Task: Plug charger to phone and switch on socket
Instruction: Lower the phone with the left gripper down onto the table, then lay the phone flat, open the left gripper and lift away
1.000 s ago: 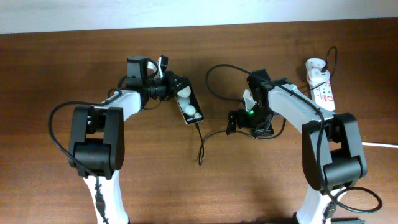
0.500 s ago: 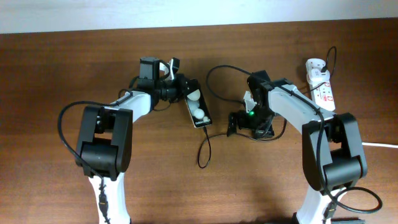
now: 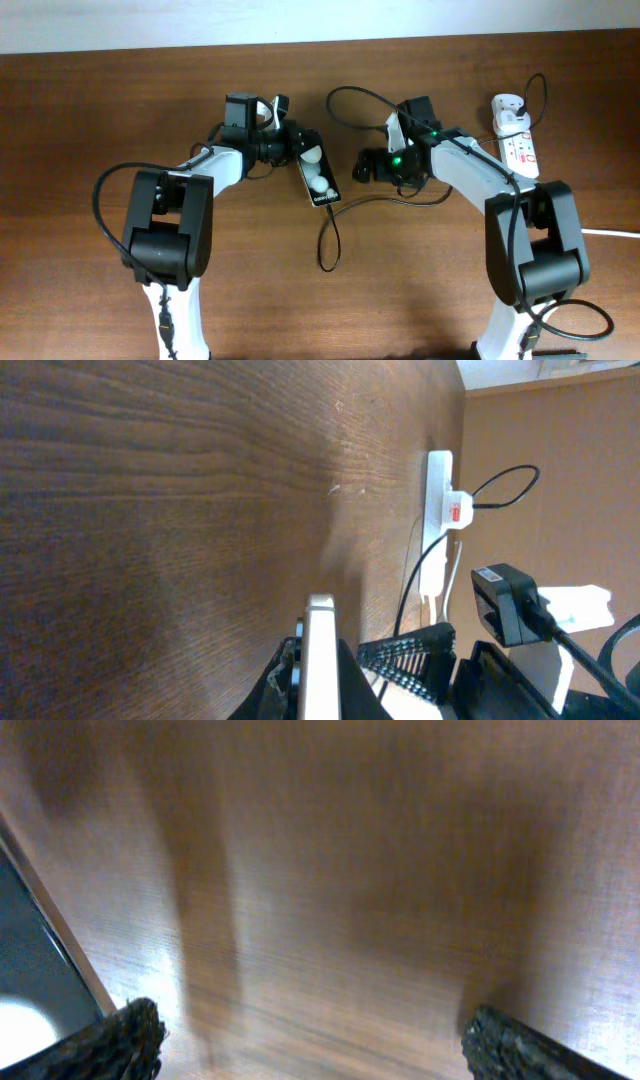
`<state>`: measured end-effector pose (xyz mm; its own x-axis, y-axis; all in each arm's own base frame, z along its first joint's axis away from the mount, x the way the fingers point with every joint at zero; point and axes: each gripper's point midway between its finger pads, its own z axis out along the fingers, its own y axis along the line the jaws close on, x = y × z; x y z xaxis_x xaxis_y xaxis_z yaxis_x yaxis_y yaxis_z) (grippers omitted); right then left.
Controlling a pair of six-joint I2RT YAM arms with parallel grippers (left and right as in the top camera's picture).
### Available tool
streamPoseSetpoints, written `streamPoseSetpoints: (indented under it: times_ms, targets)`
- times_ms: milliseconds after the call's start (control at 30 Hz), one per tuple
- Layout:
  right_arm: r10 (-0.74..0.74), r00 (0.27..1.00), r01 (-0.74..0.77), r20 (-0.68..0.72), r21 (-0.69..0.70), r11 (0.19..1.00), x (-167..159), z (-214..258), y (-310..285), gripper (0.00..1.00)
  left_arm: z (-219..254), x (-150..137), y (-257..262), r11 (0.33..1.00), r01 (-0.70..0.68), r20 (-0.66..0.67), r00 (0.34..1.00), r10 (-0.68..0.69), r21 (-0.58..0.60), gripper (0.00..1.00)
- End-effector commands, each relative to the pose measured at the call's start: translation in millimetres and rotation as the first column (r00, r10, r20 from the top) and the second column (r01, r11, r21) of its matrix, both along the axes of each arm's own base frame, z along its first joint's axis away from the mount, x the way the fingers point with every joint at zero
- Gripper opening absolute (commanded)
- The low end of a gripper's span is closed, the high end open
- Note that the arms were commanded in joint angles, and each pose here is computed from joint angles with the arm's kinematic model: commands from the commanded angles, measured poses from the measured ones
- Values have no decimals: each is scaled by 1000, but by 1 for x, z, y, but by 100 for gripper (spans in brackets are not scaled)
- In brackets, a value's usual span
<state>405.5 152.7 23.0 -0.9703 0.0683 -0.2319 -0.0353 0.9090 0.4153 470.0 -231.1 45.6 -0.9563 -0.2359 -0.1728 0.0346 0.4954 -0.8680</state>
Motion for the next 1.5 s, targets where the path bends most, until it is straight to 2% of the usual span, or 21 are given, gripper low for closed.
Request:
streamPoseSetpoints:
  times_ms: [0, 133, 233, 333, 367, 467, 500, 533, 600, 633, 700, 733, 1000, 1200, 1367, 1467]
  targets:
    - [-56, 997, 55, 62, 11, 998, 23, 0, -12, 99, -1, -5, -6, 999, 48, 31, 998, -49, 14, 0]
    - [-83, 982, 74, 168, 56, 996, 60, 36, -18, 99, -1, -9, -7, 998, 69, 27, 997, -69, 7, 0]
    - [-61, 969, 31, 241, 127, 991, 78, 74, -5, 99, -4, -17, -16, 995, 100, 22, 995, -100, 18, 0]
    - [-57, 958, 16, 282, 147, 989, 80, 96, -2, 99, -5, -19, -19, 994, 106, 20, 994, -107, 18, 1]
    - [-57, 955, 14, 292, 149, 989, 80, 101, -2, 99, -10, -22, -20, 994, 111, 6, 994, -111, 20, 5]
    - [-48, 957, 1, 285, 160, 987, 76, 104, 1, 99, -27, -29, -26, 992, 126, -32, 992, -125, 24, 3]
    - [-48, 959, 3, 280, 159, 987, 76, 103, 0, 99, -32, -30, -26, 991, 129, -44, 991, -128, 22, 7]
    - [-47, 960, 3, 276, 159, 987, 75, 102, 0, 99, -36, -32, -26, 991, 131, -54, 990, -130, 22, 14]
    - [-47, 963, 5, 266, 157, 988, 73, 101, 0, 99, -37, -31, -26, 991, 131, -53, 990, -130, 21, 18]
    - [-47, 966, 7, 255, 155, 988, 71, 99, 0, 99, -37, -31, -26, 991, 131, -54, 990, -129, 21, 29]
    - [-46, 970, 9, 239, 152, 988, 68, 97, -1, 99, -37, -31, -26, 991, 131, -54, 990, -130, 21, 74]
    - [-46, 971, 10, 235, 152, 988, 67, 96, -1, 99, -37, -31, -26, 991, 131, -55, 990, -129, 21, 99]
    - [-45, 977, 14, 207, 147, 989, 62, 93, -2, 99, -38, -28, -21, 993, 113, -57, 992, -112, 30, 99]
    - [-45, 977, 14, 207, 146, 989, 61, 93, -2, 99, -53, -24, 0, 978, 39, -188, 982, 0, 206, 99]
    - [-45, 977, 14, 207, 147, 989, 61, 93, -2, 99, -59, -22, 33, 898, -12, -267, 953, 144, 440, 99]
    - [-45, 977, 14, 206, 147, 989, 61, 92, -2, 99, -56, -22, 41, 870, -17, -276, 945, 175, 493, 99]
